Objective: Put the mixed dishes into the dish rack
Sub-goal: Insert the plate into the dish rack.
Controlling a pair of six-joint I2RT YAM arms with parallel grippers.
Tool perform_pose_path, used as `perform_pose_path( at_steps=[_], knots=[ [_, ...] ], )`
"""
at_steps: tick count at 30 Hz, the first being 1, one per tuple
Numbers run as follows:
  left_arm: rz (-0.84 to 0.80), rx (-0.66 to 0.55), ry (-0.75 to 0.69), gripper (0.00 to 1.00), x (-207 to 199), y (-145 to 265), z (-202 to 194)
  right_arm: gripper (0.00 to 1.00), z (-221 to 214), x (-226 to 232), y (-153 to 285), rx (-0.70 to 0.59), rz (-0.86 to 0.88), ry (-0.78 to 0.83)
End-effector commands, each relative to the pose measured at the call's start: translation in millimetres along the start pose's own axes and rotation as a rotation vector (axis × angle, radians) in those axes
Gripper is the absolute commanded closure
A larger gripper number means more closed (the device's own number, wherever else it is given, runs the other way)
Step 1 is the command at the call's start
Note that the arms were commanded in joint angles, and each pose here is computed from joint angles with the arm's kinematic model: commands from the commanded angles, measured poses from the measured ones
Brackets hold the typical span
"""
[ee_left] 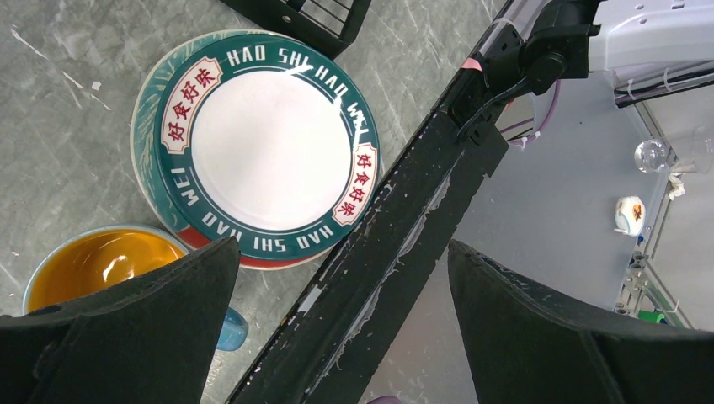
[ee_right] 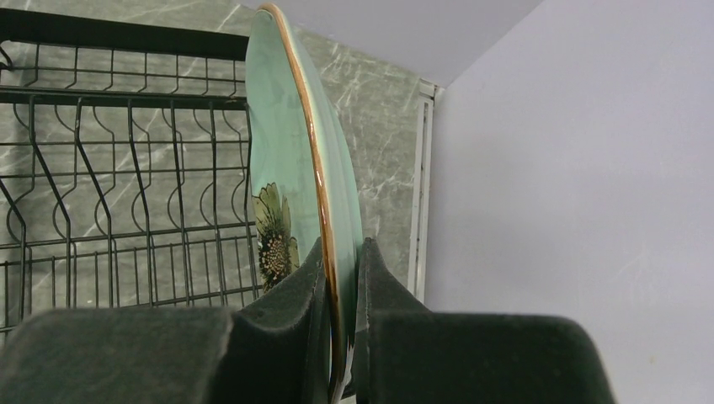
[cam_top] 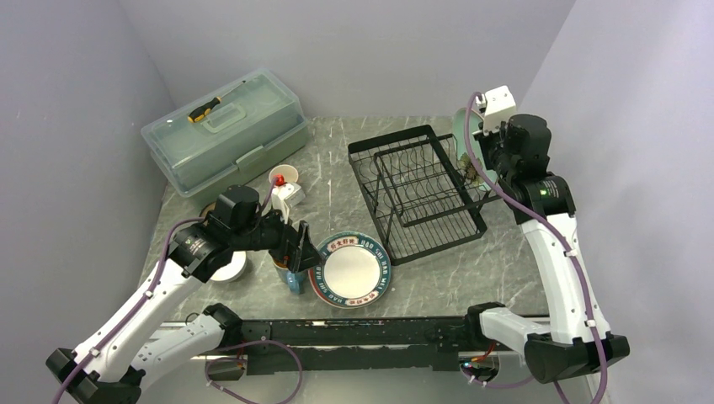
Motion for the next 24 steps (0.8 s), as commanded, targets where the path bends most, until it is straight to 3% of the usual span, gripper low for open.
perform_pose_path(
  at_steps=[1,21,24],
  knots=[
    [-0.003,-0.021,-0.034,0.01,-1,1,2,1.0,25,-17,15,-0.148,-0.077,-0.057],
    [-0.001,-0.015,-0.033,0.01,-1,1,1,1.0,1,-6,16,-0.111,-0.076,-0.127],
    [0.0,-0.016,-0.034,0.01,-1,1,1,0.93,2,-6,16,-0.117,-0.079,-0.136]
  ],
)
Point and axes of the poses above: each gripper's point midway between its finger pads, its own y axis back along the fingers, its own x axis along the line the jaws close on, z = x × y, the point moved 6 cm from there along y, back along the fingers, and after that the axes turned 9 degrees about y, right-handed, at the moved point
